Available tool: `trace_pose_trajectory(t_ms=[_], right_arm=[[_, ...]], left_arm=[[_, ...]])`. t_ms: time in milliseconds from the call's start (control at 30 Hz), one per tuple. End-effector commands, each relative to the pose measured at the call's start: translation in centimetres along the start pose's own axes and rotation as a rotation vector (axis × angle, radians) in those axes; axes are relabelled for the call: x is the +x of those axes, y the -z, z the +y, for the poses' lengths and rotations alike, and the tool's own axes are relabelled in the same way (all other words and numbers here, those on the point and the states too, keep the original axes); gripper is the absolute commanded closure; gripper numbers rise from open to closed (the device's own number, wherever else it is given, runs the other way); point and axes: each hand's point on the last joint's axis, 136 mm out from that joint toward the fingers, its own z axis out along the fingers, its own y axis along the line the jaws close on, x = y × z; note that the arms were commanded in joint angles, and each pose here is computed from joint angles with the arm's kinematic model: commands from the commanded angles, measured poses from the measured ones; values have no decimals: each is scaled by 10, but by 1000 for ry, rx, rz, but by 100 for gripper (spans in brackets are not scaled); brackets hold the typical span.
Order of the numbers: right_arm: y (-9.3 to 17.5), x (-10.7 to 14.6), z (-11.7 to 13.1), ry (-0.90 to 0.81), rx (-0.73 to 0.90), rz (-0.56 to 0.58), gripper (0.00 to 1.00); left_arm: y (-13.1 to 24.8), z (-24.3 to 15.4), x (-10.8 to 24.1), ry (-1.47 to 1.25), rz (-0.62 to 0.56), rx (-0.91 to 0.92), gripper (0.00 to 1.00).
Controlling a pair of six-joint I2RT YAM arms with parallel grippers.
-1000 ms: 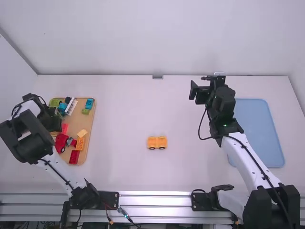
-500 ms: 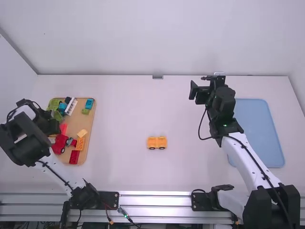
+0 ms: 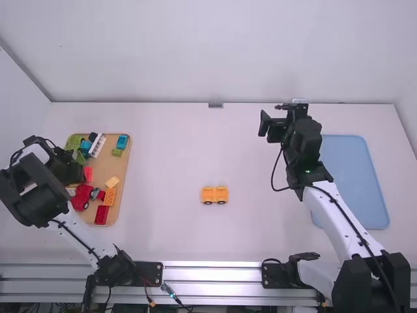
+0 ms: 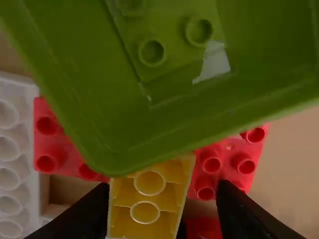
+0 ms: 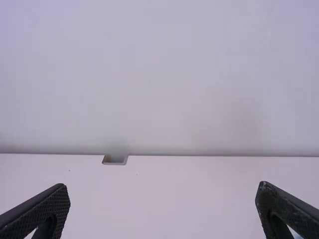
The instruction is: Assemble lego blocks to make yellow taxi
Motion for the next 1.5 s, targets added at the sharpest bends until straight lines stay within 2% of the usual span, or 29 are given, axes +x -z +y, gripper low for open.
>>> trace_pose_trajectory(t_ms=[0,267,700,1467], right_arm=[[0,-21,2,-4,-4,-44,1],[0,-20,2,-4,-4,-40,1],[0,-20,2,-4,-7,-40,1],[0,-18,3,-4,-9,-33,1]], left_arm=[[3,0,-5,-28,-6,6,41],[16,7,-13,-22,-20,-3,44],[5,12,2,-8,25,-35,49],[-12,5,7,-1,5,-15,54]])
